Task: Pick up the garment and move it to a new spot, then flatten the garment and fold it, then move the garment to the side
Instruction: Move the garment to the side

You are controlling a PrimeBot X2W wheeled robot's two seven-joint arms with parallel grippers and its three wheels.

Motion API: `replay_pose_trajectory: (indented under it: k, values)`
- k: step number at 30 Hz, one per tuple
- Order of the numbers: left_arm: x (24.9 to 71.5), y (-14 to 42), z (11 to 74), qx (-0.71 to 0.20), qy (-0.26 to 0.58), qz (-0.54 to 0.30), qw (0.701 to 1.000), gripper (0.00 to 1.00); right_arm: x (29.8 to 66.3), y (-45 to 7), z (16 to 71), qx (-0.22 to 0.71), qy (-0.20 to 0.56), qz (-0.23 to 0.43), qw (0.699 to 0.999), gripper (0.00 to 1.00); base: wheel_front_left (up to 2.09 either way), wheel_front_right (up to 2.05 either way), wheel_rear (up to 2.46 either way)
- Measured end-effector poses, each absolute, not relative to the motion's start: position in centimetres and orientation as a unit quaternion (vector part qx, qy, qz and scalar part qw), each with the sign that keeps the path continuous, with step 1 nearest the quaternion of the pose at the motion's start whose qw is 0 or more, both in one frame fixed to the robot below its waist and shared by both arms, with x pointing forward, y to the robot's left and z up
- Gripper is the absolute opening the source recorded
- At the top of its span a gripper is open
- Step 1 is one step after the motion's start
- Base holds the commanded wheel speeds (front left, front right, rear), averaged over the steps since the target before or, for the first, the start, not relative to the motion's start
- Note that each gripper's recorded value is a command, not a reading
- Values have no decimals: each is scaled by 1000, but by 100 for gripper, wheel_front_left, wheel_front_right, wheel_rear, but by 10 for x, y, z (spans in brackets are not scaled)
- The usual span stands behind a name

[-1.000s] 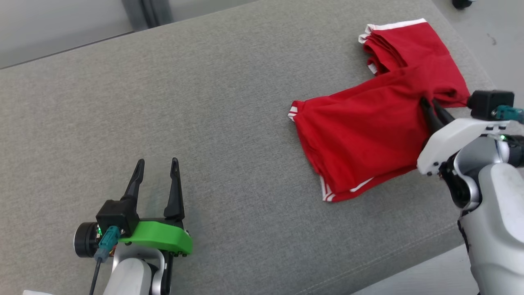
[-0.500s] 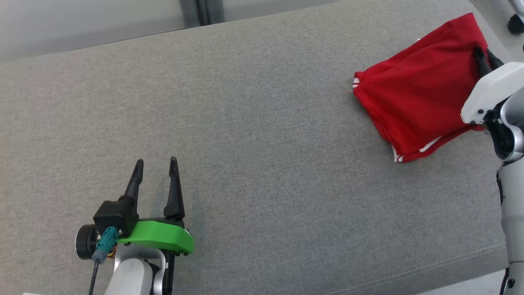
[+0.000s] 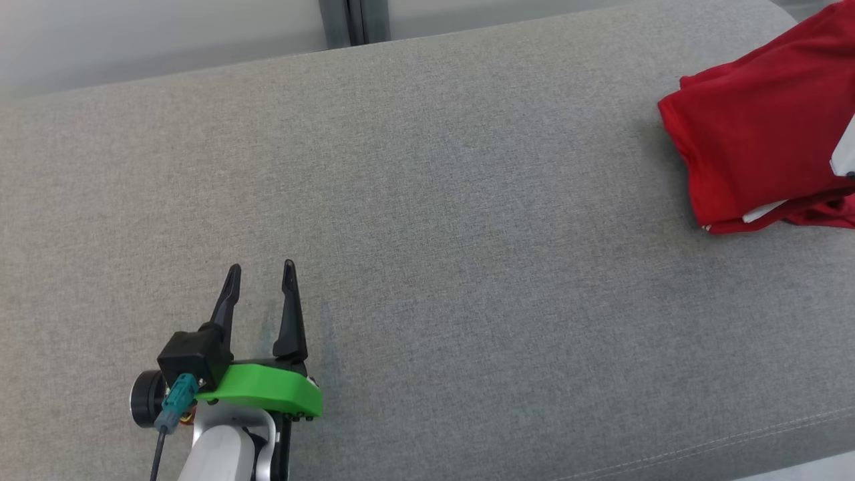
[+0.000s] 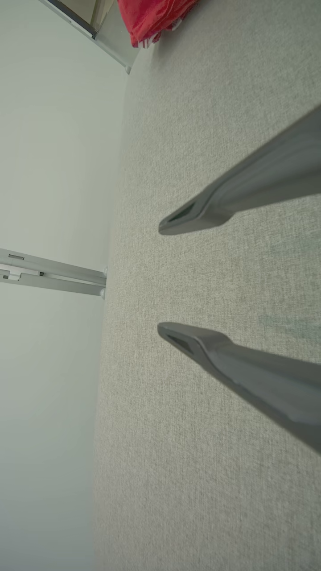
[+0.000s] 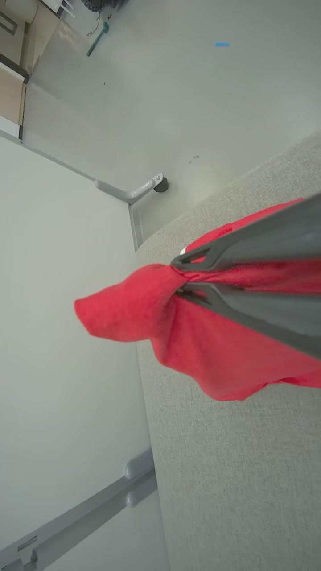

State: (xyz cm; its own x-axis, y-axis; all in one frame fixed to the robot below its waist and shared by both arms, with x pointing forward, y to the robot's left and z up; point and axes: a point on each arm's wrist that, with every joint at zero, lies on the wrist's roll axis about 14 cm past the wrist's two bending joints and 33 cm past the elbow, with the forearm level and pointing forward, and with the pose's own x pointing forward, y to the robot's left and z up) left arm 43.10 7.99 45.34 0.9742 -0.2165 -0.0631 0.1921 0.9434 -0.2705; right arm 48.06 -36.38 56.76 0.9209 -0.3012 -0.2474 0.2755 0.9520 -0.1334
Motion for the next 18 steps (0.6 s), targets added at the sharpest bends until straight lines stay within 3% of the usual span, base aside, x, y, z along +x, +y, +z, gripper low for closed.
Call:
replay_pose_trajectory:
  k: [10, 18]
  values:
    - [428, 81, 443, -124, 59, -106, 985, 100, 489, -393, 566, -30, 139, -197, 970, 0, 0, 0, 0]
    - [433, 89, 431, -109, 69, -102, 986, 100, 488, -424, 532, -104, 197, -234, 946, 0, 0, 0, 0]
